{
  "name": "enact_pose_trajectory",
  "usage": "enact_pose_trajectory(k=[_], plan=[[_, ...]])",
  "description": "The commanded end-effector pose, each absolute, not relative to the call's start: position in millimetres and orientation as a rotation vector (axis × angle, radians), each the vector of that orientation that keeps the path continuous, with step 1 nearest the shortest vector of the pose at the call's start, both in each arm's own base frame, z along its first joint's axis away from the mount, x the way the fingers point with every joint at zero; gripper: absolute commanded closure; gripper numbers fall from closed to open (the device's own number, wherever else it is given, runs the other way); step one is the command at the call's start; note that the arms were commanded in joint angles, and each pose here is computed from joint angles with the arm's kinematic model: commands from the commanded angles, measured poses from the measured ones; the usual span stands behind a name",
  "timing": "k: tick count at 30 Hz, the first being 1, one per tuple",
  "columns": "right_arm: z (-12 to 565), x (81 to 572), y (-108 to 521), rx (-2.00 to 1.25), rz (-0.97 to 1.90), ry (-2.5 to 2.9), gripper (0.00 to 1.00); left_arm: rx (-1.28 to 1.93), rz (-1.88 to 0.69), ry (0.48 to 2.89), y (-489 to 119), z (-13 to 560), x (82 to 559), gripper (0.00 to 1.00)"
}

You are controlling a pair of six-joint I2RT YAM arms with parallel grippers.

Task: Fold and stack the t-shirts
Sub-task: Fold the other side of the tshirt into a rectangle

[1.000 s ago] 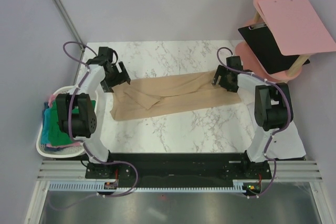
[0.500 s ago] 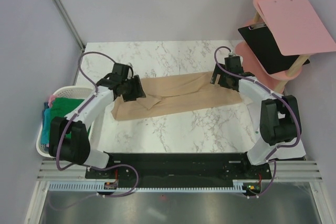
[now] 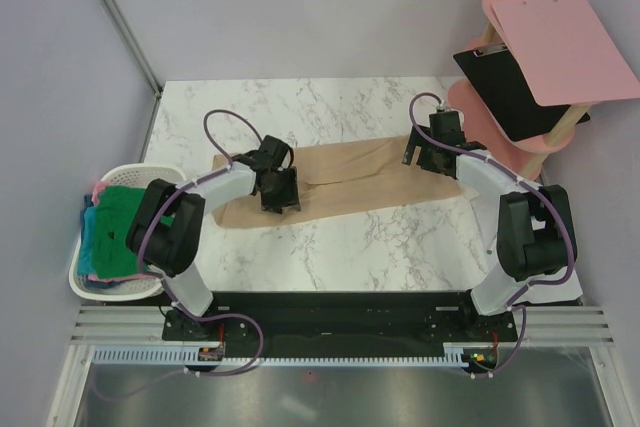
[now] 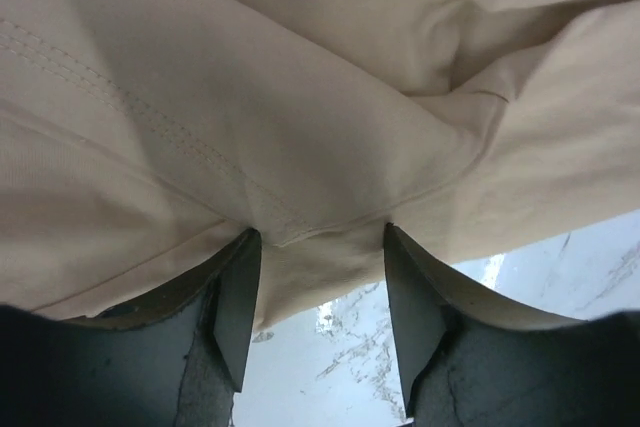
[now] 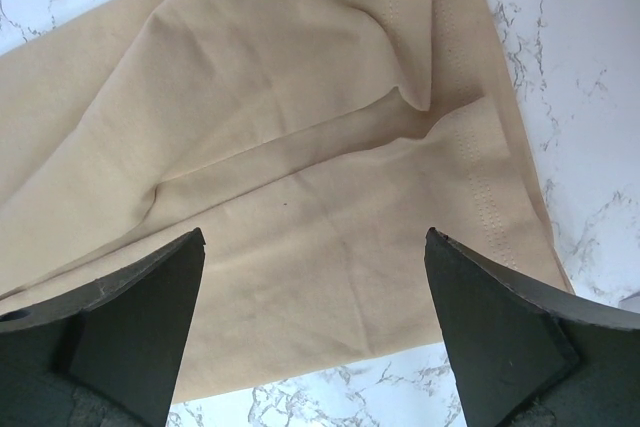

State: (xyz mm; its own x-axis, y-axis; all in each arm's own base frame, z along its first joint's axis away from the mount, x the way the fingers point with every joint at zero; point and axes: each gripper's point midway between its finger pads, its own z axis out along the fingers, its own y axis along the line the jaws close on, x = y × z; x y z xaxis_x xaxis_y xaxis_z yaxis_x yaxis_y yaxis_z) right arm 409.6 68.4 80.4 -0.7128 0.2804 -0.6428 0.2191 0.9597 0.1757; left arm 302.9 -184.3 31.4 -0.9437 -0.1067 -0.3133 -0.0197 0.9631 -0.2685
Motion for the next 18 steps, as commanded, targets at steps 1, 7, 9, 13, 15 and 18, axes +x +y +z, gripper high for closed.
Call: enact_pose_trajectory(k=[1, 7, 9, 13, 15, 18], plan=[[94.7, 413.3, 67.8, 0.337, 0.122, 2.344, 0.02, -0.143, -0.310, 2.716, -183.5, 33.8, 330.6, 0.47], [90.8, 412.4, 71.4, 0.330, 0.140, 2.356, 0.02, -0.142, -0.204, 2.661, -175.2, 50.3, 352.6, 0.98], [89.2, 411.3, 71.7, 0.327, 0.142, 2.360, 0.02, -0.139, -0.197, 2.626, -174.6, 64.5, 359.4, 0.98], [85.0, 410.2, 73.5, 0.325, 0.153, 2.369, 0.02, -0.142, -0.171, 2.582, -168.7, 85.0, 363.9, 0.98], [83.2, 410.5, 74.1, 0.325, 0.157, 2.371, 0.02, -0.150, -0.147, 2.558, -165.1, 91.9, 367.6, 0.98], [78.1, 410.0, 74.9, 0.328, 0.163, 2.381, 0.02, -0.158, -0.128, 2.536, -163.7, 96.8, 380.2, 0.98]])
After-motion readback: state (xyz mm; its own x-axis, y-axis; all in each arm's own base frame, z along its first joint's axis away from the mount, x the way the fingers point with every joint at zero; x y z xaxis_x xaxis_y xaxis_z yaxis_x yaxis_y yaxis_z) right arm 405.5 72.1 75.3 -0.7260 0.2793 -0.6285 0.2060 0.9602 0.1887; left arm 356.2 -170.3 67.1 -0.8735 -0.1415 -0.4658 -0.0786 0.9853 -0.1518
